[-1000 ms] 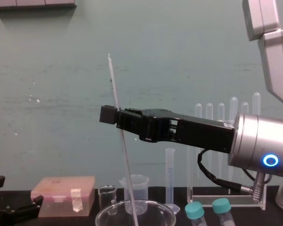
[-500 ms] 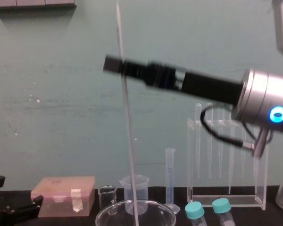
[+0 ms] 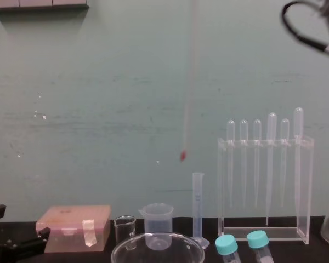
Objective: Hold the thermometer with one hand and immerse one end into the beaker, then reinsert it into the test tube rack.
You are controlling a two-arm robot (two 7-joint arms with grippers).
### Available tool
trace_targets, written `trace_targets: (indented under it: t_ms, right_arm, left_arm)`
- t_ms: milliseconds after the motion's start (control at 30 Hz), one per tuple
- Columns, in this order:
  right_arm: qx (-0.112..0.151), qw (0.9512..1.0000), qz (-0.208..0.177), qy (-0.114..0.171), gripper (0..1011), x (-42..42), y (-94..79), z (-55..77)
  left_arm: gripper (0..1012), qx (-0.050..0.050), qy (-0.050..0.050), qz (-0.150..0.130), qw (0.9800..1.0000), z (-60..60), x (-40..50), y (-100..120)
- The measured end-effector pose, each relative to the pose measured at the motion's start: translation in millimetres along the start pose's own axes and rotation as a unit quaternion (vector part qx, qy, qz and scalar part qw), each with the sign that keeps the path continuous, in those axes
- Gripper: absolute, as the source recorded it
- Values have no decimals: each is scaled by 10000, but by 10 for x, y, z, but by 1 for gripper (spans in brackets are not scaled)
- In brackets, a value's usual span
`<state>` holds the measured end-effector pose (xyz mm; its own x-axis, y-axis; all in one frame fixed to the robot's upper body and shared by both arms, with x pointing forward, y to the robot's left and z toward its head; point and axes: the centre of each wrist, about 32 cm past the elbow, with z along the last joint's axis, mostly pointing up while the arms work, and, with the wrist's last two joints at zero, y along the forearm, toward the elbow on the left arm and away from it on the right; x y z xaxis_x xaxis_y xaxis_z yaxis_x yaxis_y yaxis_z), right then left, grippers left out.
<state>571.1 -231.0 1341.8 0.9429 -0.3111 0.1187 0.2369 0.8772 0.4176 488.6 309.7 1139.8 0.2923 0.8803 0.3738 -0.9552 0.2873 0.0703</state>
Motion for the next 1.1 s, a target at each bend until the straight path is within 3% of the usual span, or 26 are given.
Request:
trace_targets:
  t_ms: [133,233,433,567,800,1100]
  right_arm:
    - [-17,9975,-579,-403,53,51,-230,158]
    - [-124,9951,-846,-505,52,40,-371,163]
    - [-529,9877,-1350,-582,52,-118,-759,41]
    - [-753,9836,-1560,-511,52,-291,-998,-93]
    - [-956,9791,-1764,-317,52,-484,-1219,-247]
    - [-895,9796,-1787,-233,52,-511,-1276,-372]
  left_arm:
    - [1008,0,0,0,10000,0,0,0]
    - [1008,0,0,0,10000,0,0,0]
    - [1008,0,0,0,10000,0,0,0]
    - [1008,0,0,0,10000,0,0,0]
    - [1008,0,0,0,10000,0,0,0]
    - [1008,0,0,0,10000,0,0,0]
